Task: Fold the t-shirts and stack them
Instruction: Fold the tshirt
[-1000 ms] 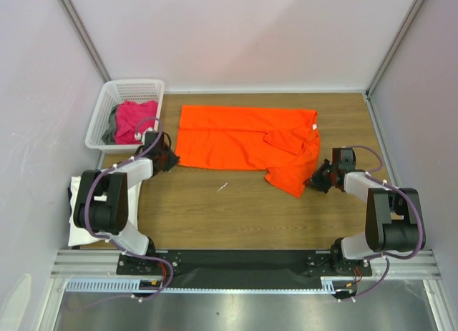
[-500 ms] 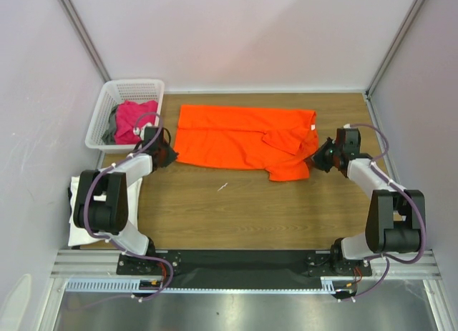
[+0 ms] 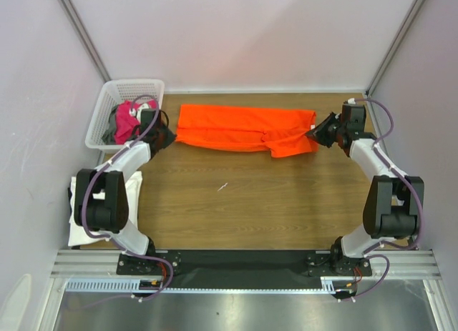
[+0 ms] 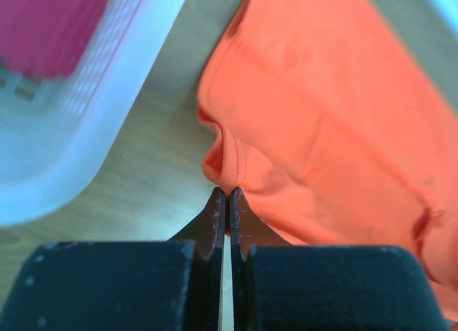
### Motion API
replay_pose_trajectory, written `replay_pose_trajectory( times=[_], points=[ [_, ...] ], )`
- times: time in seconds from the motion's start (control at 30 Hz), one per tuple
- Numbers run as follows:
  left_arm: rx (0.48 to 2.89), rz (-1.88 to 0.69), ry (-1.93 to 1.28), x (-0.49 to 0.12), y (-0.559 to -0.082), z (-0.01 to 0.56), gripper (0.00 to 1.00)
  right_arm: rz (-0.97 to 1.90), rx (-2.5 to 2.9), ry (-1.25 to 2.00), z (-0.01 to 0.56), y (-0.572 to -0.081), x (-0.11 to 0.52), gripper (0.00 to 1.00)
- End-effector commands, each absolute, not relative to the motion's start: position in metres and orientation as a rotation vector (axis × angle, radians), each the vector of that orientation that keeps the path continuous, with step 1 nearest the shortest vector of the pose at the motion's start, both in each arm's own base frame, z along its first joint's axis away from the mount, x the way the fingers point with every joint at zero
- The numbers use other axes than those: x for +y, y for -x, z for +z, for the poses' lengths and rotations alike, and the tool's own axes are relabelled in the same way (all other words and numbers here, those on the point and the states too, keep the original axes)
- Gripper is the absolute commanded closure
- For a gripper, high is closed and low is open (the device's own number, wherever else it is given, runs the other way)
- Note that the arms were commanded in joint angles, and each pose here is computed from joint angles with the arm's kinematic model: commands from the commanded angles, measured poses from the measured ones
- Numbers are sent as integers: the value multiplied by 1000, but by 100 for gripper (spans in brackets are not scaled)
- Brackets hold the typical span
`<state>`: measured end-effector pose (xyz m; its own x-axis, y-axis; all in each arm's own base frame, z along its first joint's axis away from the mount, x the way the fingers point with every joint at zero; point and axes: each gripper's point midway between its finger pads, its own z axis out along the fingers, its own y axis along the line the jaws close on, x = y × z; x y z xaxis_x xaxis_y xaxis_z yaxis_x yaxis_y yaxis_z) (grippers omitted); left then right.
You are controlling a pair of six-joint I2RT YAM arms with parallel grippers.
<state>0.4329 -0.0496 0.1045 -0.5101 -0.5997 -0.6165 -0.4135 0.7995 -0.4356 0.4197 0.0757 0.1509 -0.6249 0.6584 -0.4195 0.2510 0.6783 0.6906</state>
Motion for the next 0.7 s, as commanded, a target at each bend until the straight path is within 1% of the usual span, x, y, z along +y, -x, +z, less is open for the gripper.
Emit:
replay_pose_trajectory(
  times=[0.0, 0.03, 0.2, 0.47, 0.53, 0.67],
  points=[
    [2124, -275, 725, -44, -459, 126, 100, 791, 2160, -638, 168, -448, 71, 100],
    [2145, -268, 723, -45, -463, 117, 100, 793, 2167, -626, 166, -451, 72, 100],
    [2126, -277, 721, -47, -488, 121, 100, 805, 2166, -601, 158, -480, 70, 100],
    [2094, -270, 725, -47, -521, 129, 100, 820, 2130, -569, 163, -517, 69, 100],
    [2123, -258, 731, -48, -525, 117, 100, 817, 2130, -565, 160, -524, 68, 100],
    [2132, -245, 733, -47, -535, 111, 100, 821, 2142, -569, 150, -535, 67, 100]
  ],
)
